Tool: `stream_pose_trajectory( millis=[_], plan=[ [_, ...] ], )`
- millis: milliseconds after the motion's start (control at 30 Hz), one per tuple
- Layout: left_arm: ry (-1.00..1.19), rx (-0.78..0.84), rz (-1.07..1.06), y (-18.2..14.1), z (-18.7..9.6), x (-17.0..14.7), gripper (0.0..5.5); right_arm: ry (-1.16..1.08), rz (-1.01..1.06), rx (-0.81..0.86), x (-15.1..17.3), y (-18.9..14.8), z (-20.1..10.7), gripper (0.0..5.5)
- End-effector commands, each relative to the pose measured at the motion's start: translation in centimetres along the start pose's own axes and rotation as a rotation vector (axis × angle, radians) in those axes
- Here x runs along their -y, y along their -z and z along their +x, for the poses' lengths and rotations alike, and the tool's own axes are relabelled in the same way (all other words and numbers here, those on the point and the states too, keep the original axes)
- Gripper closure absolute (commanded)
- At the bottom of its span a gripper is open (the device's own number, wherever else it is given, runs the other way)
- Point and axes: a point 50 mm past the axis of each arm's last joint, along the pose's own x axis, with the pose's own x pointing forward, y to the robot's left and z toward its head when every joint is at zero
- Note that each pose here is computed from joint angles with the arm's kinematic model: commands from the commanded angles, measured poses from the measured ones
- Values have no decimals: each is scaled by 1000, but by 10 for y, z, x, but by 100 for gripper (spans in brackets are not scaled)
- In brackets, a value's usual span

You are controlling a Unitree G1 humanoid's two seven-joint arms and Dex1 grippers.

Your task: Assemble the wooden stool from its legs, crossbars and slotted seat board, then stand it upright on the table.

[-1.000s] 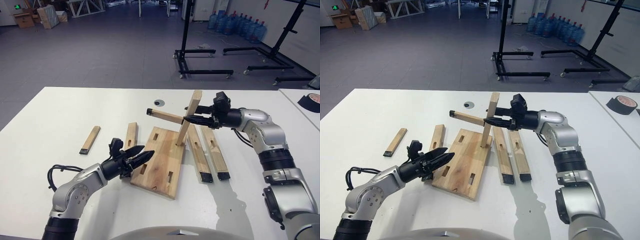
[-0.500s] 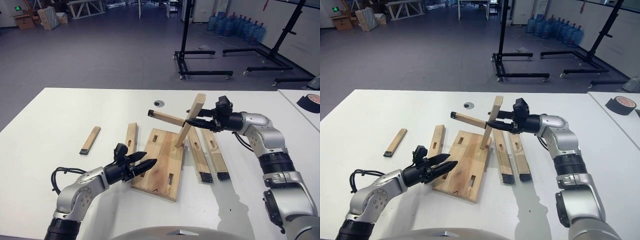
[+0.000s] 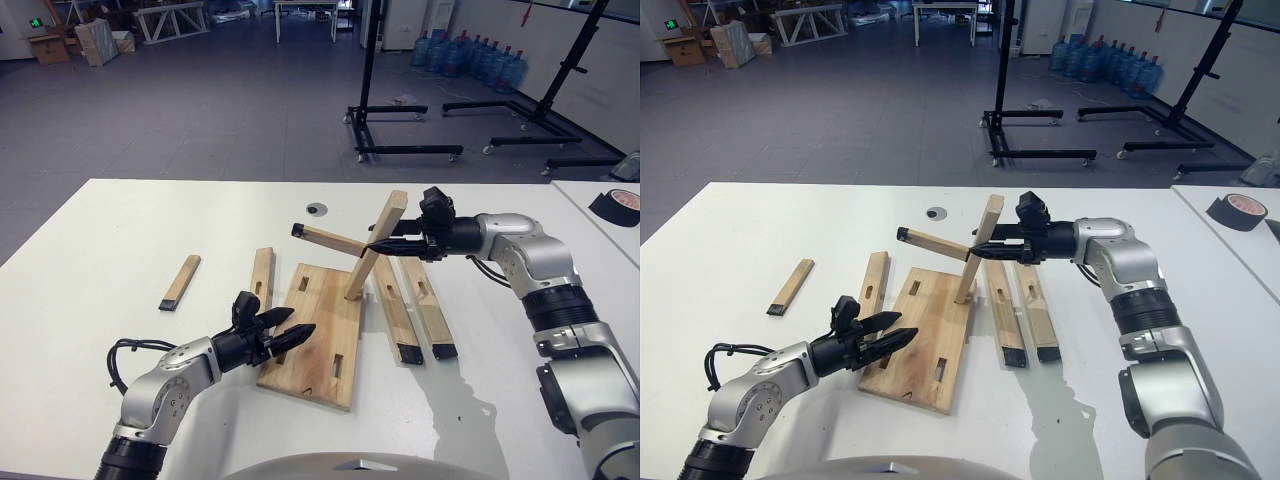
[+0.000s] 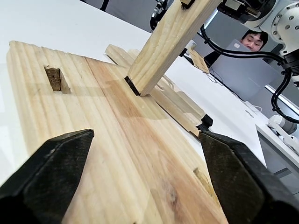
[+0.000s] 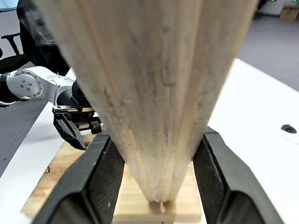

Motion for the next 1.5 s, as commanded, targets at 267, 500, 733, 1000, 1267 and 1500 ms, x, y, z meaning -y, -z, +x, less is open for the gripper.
stream_pose_trajectory(
  millis=[267, 500, 733, 1000, 1267, 1500],
  plan=[
    [-111, -187, -62, 32, -1, -12, 136, 1, 117, -199, 3, 38, 12, 348],
    [-96, -198, -107, 36, 2, -8, 136, 16, 152, -145, 1, 31, 22, 348],
    [-99, -164, -85, 33, 2, -11, 136, 64, 139, -157, 0, 32, 27, 348],
    [-98, -174, -87, 39, 0, -17, 136, 99, 123, -117, 2, 31, 23, 273],
    [-95, -31, -162, 27, -2, -19, 136, 168, 69, 36, -5, 25, 13, 183],
    [-59, 39, -137, 10, -6, -6, 136, 257, 173, 66, -28, 63, 0, 183]
  ],
)
